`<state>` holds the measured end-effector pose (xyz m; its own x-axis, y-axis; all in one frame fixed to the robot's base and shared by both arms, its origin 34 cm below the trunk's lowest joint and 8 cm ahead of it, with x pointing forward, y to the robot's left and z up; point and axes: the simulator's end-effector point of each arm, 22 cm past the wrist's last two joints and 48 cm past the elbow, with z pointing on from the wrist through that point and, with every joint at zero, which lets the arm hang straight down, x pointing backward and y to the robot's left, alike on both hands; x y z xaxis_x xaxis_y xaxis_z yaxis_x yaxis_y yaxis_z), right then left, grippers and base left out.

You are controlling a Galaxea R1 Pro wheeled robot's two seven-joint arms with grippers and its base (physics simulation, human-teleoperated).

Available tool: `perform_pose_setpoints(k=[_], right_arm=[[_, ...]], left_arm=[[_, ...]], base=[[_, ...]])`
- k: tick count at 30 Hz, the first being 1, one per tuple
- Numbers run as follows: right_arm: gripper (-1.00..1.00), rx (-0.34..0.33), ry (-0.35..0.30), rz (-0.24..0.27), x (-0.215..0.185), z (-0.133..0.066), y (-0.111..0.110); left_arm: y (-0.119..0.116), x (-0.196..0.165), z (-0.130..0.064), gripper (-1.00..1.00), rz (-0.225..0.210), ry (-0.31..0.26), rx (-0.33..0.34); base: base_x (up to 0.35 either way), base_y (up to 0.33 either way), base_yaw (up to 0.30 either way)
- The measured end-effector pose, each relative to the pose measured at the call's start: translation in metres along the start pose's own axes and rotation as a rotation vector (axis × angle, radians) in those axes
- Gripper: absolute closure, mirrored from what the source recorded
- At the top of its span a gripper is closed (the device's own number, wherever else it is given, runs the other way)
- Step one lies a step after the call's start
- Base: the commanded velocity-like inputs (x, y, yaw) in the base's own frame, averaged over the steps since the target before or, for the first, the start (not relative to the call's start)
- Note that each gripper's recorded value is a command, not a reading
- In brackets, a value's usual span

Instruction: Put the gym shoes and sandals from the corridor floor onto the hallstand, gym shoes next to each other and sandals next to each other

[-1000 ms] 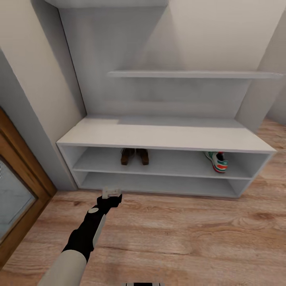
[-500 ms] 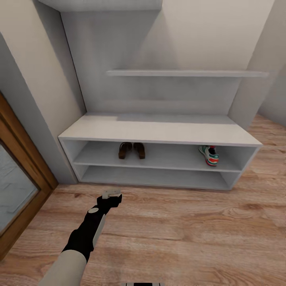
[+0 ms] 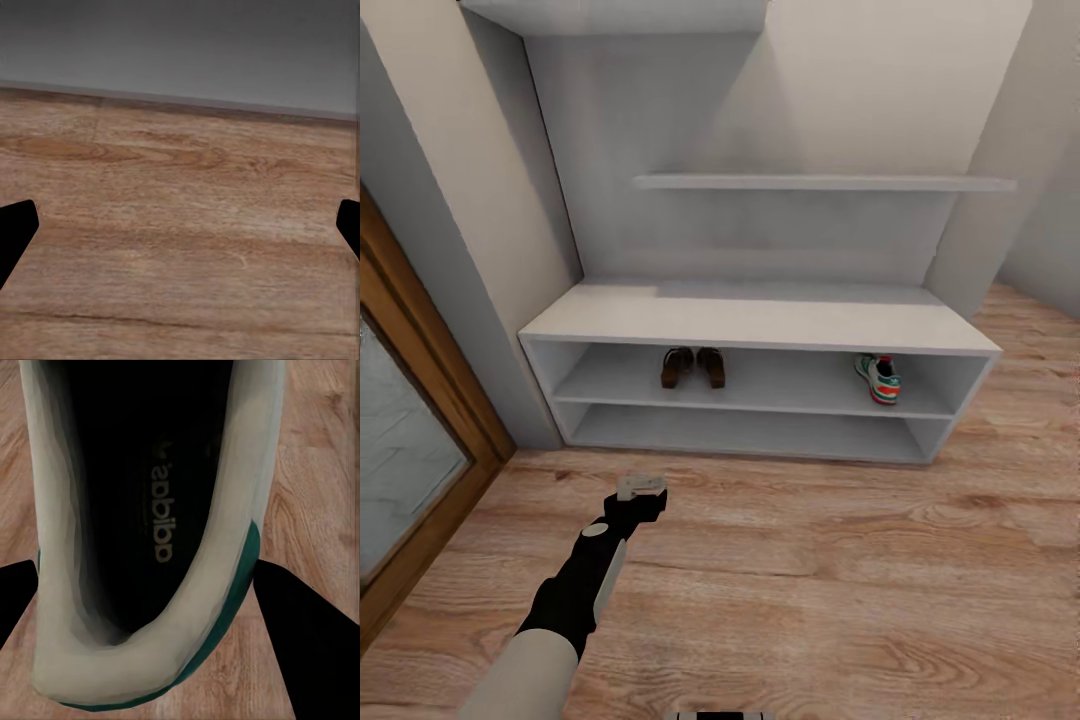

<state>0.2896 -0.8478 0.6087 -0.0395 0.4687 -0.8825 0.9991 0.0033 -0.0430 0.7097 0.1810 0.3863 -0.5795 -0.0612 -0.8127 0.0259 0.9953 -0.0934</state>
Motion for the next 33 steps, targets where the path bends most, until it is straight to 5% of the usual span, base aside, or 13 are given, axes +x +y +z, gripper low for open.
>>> perform_pose_setpoints(k=[5, 8, 10, 11, 15, 24, 33], right_arm=[[1.0, 0.0, 0.001, 0.002, 0.0, 0.0, -0.001], [1.0, 0.0, 0.001, 0.001, 0.0, 0.0, 0.0], [1.0, -0.001, 0.002, 0.001, 0.001, 0.0, 0.0], [1.0, -0.002, 0.002, 0.002, 0.0, 0.0, 0.0], [1.0, -0.003, 0.002, 0.003, 0.001, 0.0, 0.0], [1.0, -0.004, 0.002, 0.002, 0.001, 0.0, 0.0], [1.0, 0.008, 0.031, -0.037, 0.02, 0.001, 0.004]], left_arm=[[-0.007, 0.0, -0.001, -1.0, 0.004, -0.004, 0.039], [-0.036, -0.004, -0.01, -1.0, 0.036, -0.023, 0.288], [-0.061, -0.011, -0.031, -1.0, 0.085, -0.074, 0.513], [-0.077, -0.018, -0.058, -1.0, 0.16, -0.142, 0.707], [-0.085, -0.013, -0.095, -1.0, 0.25, -0.186, 0.912], [-0.07, 0.004, -0.134, -1.0, 0.315, -0.178, 1.088], [-0.068, 0.005, -0.14, -1.0, 0.328, -0.187, 1.114]], base=[[-0.039, 0.0, 0.0], [-0.005, 0.0, 0.0], [-0.001, 0.0, 0.0], [0.0, 0.0, 0.0], [0.0, 0.0, 0.0], [0.0, 0.0, 0.0], [0.0, 0.0, 0.0]])
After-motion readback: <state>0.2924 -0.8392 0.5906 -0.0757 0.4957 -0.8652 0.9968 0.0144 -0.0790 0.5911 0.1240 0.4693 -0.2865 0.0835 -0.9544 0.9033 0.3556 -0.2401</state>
